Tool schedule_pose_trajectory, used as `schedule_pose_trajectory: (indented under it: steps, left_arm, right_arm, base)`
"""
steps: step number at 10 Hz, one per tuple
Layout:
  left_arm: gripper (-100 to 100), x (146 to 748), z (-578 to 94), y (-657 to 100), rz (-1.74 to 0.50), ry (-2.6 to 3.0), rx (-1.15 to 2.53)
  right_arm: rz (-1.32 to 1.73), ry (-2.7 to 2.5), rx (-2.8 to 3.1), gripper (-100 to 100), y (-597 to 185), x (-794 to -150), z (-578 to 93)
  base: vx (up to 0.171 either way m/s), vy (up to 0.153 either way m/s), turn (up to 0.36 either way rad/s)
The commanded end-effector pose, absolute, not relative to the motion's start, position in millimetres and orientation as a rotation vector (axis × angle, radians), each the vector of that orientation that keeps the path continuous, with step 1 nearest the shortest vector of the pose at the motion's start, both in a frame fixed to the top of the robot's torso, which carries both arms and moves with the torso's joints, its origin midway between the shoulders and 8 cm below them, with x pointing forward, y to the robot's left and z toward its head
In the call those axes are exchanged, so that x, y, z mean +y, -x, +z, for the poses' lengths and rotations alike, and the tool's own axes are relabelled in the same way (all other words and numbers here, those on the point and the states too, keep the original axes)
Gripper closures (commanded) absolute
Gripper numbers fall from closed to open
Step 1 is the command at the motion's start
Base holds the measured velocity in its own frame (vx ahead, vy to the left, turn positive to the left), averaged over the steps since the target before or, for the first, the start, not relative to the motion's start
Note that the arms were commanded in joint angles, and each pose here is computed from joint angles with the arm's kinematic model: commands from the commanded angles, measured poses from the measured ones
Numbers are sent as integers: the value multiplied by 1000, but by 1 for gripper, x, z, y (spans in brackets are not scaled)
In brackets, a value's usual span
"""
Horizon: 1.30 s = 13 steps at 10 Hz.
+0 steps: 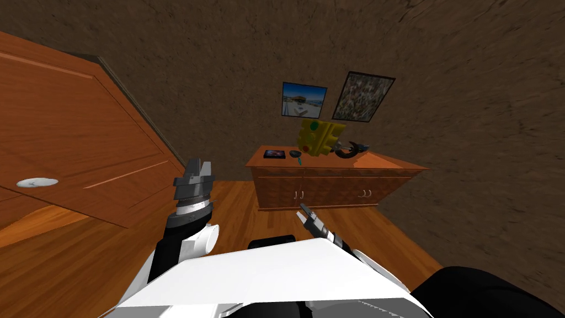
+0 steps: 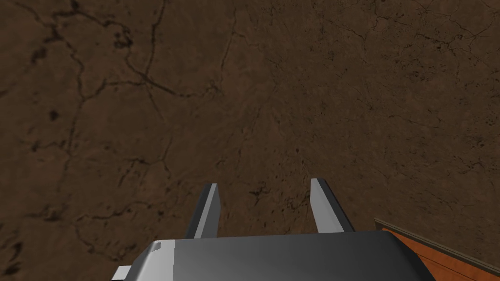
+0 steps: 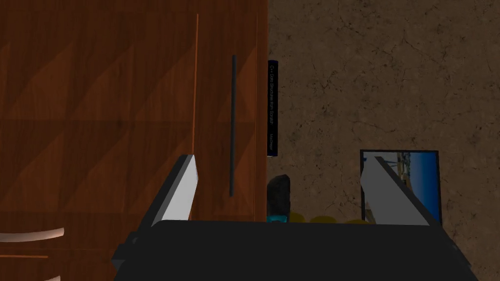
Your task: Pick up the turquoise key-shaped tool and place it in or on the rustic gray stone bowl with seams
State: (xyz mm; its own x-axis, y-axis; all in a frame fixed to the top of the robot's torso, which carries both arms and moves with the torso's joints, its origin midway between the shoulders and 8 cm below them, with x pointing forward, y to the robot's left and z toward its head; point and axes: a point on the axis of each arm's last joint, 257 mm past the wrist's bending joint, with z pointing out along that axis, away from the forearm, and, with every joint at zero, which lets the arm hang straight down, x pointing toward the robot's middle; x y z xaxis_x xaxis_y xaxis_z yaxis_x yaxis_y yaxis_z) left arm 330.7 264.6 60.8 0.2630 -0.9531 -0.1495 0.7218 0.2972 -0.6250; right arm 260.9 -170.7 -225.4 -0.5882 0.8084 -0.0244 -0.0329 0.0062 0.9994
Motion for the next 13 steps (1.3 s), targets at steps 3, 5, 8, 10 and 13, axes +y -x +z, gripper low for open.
schedule_pose_trajectory:
  steps: [3,5,8,10,13]
  left_arm:
    - [0,265,61,-331,-1194,486,563]
    - [0,265,61,-331,-1194,486,563]
    - [0,265,61,-331,-1194,486,563]
    - [0,265,61,-331,-1194,486,563]
    - [0,265,61,-331,-1194,486,563]
  right_arm:
    - [1634,-871,1775,-100,-233,-185,-261]
    - [1615,-932,1847,-100,-213,-196,-281]
    - [1571,-978,1948,-100,-190,-215,-301]
    - [1529,-1040,2021,-100,-169,-233,-317]
    - [1461,-1086,2118,-100,-145,-259,-332]
  base:
    - [-20,22,116]
    - [-4,17,89]
    - [-3,20,98]
    - [-1,36,183]
    - [3,23,92]
